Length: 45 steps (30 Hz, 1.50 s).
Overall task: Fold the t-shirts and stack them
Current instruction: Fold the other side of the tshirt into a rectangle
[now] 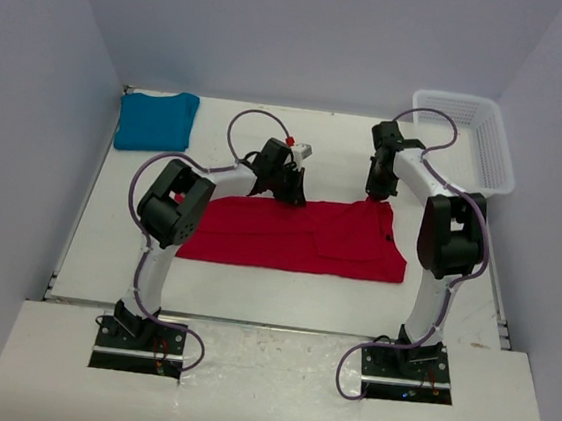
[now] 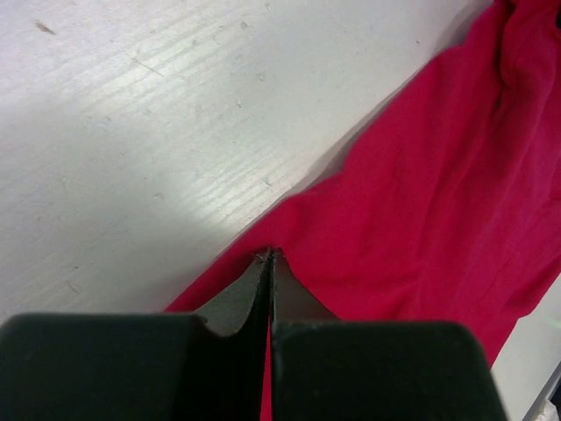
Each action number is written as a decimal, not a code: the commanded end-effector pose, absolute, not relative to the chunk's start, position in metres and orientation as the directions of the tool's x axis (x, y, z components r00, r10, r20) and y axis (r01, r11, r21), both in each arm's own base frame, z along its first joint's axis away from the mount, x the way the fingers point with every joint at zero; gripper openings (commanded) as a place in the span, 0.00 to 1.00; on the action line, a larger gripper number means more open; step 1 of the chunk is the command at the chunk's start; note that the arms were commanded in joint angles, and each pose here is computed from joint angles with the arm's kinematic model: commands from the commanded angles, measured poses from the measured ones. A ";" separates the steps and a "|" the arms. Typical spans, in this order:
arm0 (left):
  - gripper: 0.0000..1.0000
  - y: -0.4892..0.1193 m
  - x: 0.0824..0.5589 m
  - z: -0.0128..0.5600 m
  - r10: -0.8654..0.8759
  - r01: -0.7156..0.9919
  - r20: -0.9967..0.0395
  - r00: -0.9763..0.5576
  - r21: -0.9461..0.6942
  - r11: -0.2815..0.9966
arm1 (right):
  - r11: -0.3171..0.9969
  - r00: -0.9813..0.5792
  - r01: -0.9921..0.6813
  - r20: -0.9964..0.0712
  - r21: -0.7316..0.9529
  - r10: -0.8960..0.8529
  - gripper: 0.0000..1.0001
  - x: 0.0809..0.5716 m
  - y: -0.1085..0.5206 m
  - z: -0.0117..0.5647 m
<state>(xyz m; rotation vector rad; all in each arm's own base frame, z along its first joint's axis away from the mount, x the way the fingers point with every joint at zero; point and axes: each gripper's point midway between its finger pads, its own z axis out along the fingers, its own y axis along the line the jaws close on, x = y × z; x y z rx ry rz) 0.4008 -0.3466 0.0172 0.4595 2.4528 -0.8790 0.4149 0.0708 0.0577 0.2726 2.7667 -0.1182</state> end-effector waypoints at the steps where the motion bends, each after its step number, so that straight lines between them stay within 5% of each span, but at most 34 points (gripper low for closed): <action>1: 0.00 -0.307 0.399 -0.033 0.135 0.348 -0.444 -0.886 -0.444 0.826 | 0.957 -0.887 0.280 -0.403 -0.083 0.224 0.00 0.421 0.054 0.074; 22: 0.00 -0.275 0.415 -0.029 0.103 0.320 -0.454 -0.885 -0.434 0.842 | 0.928 -0.898 0.340 -0.345 -0.150 0.273 0.00 0.379 0.033 0.047; 26: 0.00 -0.277 0.414 -0.029 0.104 0.326 -0.453 -0.885 -0.445 0.834 | 0.946 -0.898 0.314 -0.350 -0.084 0.267 0.20 0.382 0.044 0.062; 30: 0.00 -0.275 0.411 -0.030 0.106 0.325 -0.452 -0.886 -0.442 0.836 | 0.954 -0.887 0.291 -0.395 -0.076 0.239 0.51 0.394 0.044 0.082; 45: 0.00 -0.277 0.406 -0.032 0.103 0.324 -0.444 -0.890 -0.460 0.827 | 0.989 -0.922 0.148 -0.359 0.022 0.146 0.43 0.441 0.076 0.085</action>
